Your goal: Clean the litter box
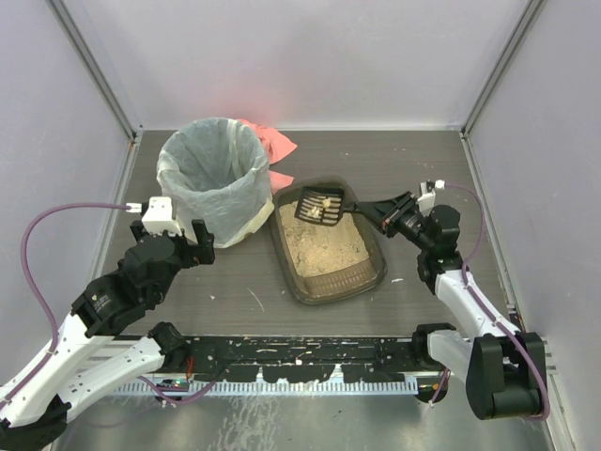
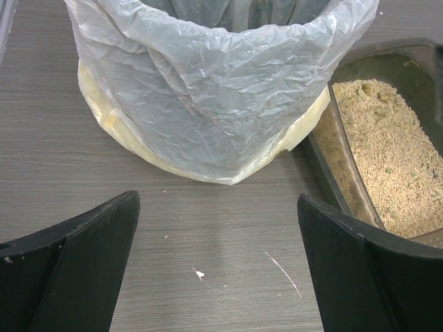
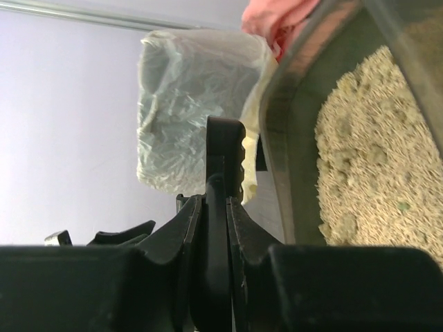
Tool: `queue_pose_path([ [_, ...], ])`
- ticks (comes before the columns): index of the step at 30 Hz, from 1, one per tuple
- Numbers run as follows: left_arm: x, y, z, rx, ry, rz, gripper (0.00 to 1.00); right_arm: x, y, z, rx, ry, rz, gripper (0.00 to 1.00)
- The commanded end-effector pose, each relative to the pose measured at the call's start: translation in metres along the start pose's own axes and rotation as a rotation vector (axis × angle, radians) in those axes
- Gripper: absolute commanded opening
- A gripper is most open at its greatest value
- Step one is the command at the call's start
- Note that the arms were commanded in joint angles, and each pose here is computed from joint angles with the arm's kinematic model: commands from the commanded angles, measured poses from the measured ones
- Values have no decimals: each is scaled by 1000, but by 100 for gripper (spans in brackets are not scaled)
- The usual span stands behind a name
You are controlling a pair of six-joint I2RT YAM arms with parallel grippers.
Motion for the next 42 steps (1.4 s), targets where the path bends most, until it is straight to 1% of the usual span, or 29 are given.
queue_pose_path([
  [1, 1, -4, -10, 49, -38, 8, 98, -3, 55, -33, 123, -104, -67, 1],
  [7, -3, -8, -4, 77, -26, 18, 98, -28, 106, -52, 157, -118, -120, 1],
  [13, -9, -14, 8, 96, 14, 33, 98, -75, 155, -59, 208, -94, -173, 1],
  [17, -11, -22, 17, 129, 40, 77, 98, -113, 191, -52, 268, -70, -225, 1],
  [24, -12, -22, 29, 148, 85, 75, 98, -181, 223, -27, 374, 3, -285, 1],
  [28, -9, -22, 33, 156, 105, 81, 98, -212, 234, -14, 521, 59, -335, 1],
  [29, -9, -22, 33, 156, 108, 77, 98, -222, 227, -10, 568, 74, -338, 1],
  [32, -8, -19, 34, 153, 113, 63, 98, -239, 230, -6, 702, 97, -392, 1],
  [36, -9, -15, 31, 103, 123, 32, 98, -247, 235, 2, 885, 128, -482, 1],
  [39, -7, -10, 23, 69, 119, -10, 98, -245, 237, 6, 1045, 110, -512, 1],
  [40, -6, -10, 18, 76, 105, -14, 98, -245, 236, 7, 1113, 106, -515, 1],
  [42, -3, -9, 12, 97, 84, -16, 98, -244, 233, 7, 1201, 98, -507, 1],
])
Point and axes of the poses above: each gripper's point midway between its finger pads, its own x axis back along the fingers, its own y axis along the line the jaws close on, z = x × y, the point moved 2 cm from there along x, back along the fingers, and after that the axes turned 9 degrees about x, right-handed, at the moved point
